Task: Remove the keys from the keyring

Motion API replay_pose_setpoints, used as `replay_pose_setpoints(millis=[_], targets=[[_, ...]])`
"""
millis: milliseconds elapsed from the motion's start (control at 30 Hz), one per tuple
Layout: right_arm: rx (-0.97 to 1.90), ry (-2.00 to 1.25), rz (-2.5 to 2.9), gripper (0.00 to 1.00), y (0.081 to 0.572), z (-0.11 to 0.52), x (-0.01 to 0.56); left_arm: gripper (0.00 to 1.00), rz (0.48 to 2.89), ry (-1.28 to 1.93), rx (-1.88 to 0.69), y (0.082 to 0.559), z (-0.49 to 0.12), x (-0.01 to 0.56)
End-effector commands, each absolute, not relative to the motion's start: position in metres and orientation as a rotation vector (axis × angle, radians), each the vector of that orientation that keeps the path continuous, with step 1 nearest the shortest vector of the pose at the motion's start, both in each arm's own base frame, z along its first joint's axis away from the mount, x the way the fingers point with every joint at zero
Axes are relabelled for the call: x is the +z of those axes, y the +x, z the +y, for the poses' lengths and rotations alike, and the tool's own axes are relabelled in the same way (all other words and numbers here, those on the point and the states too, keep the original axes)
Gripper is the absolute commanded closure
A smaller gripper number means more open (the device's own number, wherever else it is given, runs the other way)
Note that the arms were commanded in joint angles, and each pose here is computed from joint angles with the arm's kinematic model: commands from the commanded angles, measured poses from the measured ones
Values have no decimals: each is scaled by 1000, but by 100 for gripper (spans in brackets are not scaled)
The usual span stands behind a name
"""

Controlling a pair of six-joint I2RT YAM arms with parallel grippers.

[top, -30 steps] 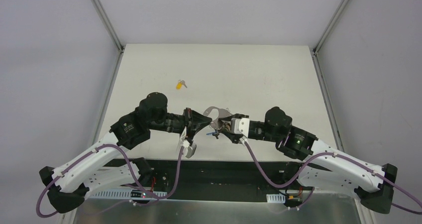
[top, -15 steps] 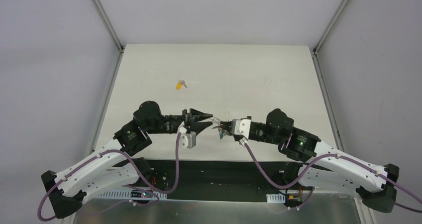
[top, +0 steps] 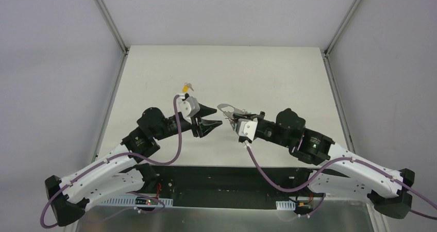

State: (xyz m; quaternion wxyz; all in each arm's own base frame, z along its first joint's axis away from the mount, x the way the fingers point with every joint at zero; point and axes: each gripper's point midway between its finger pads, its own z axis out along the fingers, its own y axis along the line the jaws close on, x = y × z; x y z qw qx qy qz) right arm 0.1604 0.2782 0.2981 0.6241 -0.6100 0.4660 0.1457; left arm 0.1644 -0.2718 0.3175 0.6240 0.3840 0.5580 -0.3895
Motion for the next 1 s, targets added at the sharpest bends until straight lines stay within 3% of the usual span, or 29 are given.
replay_pose_setpoints(millis=[0,367,767,833,967], targets=[[88,-1405,863,100,181,275,355,52,1338,730,-1154,158,-295,334],[26,-1495,728,100,184,291,394,49,1085,847,-1243,135,-306,350],[56,-1515,682,100,181,303,401,46,997,879,-1179,137,-306,358],[57,-1518,683,100,181,304,400,50,997,892,-1190,137,-309,358],[56,-1515,689,100,182,304,399,72,1026,913,-1185,140,-313,351]])
